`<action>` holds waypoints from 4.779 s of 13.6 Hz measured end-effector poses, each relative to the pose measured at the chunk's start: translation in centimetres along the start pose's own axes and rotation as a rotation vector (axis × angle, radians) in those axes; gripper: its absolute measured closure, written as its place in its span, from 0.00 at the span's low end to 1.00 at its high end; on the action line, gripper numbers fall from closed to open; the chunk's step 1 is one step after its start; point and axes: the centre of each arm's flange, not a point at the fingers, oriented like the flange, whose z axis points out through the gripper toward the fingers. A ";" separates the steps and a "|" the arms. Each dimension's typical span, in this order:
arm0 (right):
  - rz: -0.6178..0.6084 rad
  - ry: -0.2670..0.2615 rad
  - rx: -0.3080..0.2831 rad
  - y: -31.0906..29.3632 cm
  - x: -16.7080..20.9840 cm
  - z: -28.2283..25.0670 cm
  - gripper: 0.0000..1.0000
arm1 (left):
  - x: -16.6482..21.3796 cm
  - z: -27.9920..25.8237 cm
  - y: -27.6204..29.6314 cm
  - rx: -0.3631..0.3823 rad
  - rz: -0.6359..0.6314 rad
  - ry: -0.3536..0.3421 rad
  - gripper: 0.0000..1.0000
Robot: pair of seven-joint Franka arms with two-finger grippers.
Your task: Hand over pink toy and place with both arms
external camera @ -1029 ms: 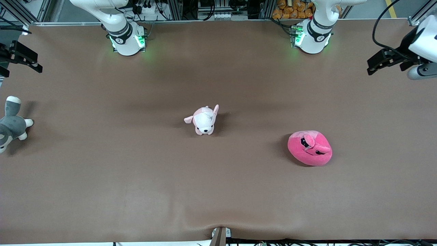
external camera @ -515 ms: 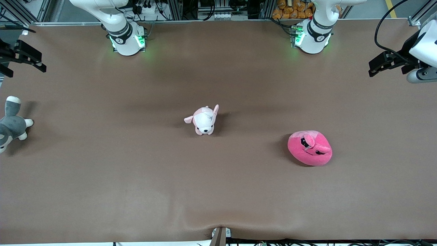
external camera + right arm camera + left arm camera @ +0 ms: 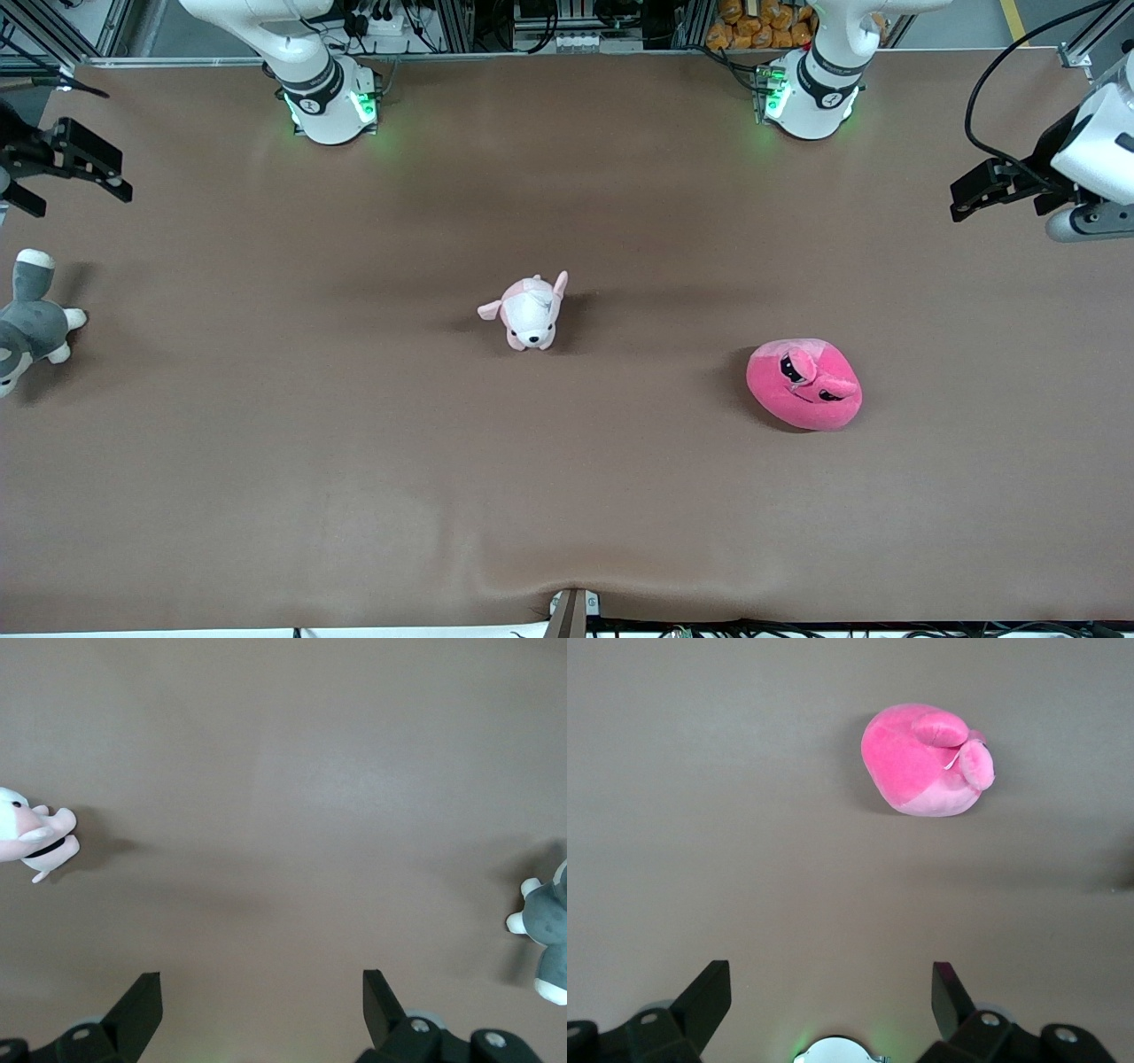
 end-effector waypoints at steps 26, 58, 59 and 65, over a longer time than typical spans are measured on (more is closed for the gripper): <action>0.208 -0.072 0.041 -2.0 1.8 3.5 0.00 | 8.2 12.2 -2.6 -0.021 -0.381 0.002 0.00; -0.040 -0.155 0.779 -19.6 12.5 20.9 0.00 | 13.0 24.9 6.3 -0.187 -1.162 -0.181 0.28; -0.031 -0.140 0.796 -20.7 12.9 21.6 0.00 | 13.0 25.0 6.6 -0.185 -1.162 -0.183 0.30; -0.019 -0.158 0.840 -20.5 13.0 21.7 0.00 | 12.9 25.2 7.3 -0.183 -1.153 -0.184 0.56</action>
